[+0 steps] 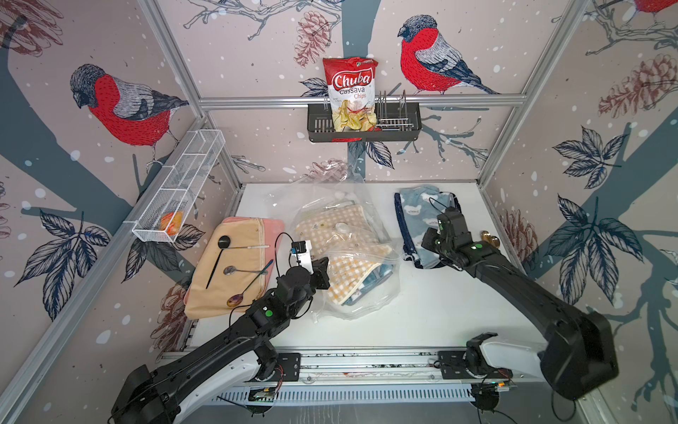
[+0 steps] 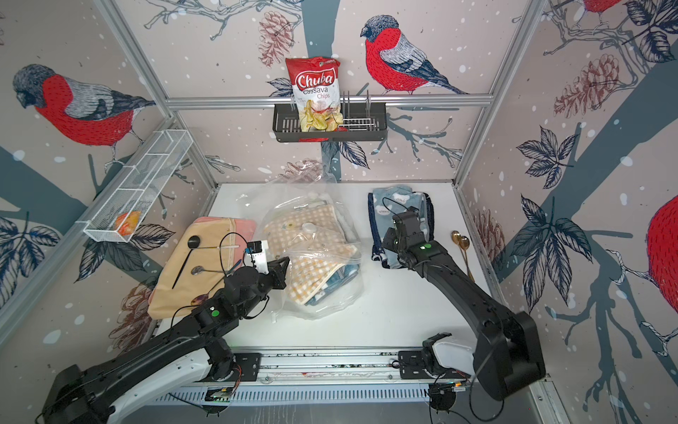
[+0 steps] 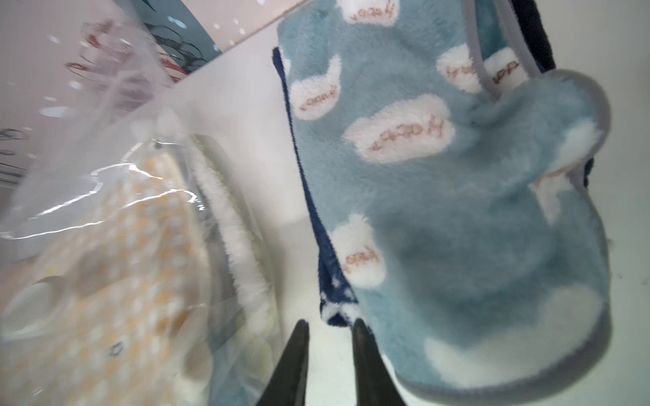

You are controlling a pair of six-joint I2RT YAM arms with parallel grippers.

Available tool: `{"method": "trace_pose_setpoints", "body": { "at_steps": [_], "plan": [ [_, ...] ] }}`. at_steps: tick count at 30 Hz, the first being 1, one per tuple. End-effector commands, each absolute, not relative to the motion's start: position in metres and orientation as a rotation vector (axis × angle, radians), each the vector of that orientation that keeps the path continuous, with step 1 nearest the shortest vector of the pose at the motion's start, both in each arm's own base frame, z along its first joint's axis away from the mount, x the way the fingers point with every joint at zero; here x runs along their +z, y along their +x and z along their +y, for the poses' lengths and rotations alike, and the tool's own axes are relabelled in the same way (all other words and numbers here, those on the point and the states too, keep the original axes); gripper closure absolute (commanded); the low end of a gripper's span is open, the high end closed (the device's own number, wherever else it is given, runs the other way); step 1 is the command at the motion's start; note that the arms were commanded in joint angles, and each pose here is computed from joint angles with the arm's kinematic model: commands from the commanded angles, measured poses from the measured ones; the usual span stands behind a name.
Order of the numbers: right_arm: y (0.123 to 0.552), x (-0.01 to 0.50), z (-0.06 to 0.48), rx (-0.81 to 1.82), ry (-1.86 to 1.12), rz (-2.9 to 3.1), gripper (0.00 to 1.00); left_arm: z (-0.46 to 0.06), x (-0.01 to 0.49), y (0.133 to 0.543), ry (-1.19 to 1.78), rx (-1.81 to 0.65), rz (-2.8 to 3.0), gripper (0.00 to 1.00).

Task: Take the blanket out of the vacuum bag
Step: Place the blanket at the center of the board.

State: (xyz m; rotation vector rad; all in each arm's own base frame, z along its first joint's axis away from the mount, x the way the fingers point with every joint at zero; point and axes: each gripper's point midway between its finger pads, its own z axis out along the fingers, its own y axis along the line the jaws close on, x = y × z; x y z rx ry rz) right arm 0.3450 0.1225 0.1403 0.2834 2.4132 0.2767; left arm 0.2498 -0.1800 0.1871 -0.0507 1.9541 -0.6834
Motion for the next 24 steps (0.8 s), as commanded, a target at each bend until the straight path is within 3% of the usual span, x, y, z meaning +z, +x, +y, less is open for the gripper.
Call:
{"method": "trace_pose_setpoints", "body": {
  "at_steps": [1, 7, 14, 17, 19, 21, 24],
  "plan": [
    [0.355, 0.113, 0.112, 0.096, 0.231, 2.474, 0.63, -0.178, 0.188, 0.249, -0.062, -0.687, 1.953, 1.00],
    [0.364, 0.069, 0.108, -0.021, 0.239, 2.531, 0.47, -0.186, 0.187, 0.246, -0.038, -0.742, 1.958, 1.00],
    [0.364, 0.049, 0.107, -0.016, 0.231, 2.554, 0.40, -0.191, 0.180, 0.246, -0.025, -0.758, 1.971, 1.00],
    [0.364, 0.044, 0.106, -0.018, 0.233, 2.561, 0.54, -0.191, 0.181, 0.246, -0.024, -0.756, 1.969, 1.00],
    [0.365, 0.045, 0.105, -0.013, 0.242, 2.556, 0.76, -0.191, 0.181, 0.247, -0.023, -0.750, 1.970, 1.00],
    [0.365, 0.051, 0.105, 0.000, 0.241, 2.540, 0.91, -0.191, 0.181, 0.247, -0.023, -0.750, 1.970, 1.00],
    [0.365, 0.070, 0.109, 0.055, 0.235, 2.498, 1.00, -0.191, 0.181, 0.248, -0.025, -0.747, 1.971, 1.00]
  ]
}}
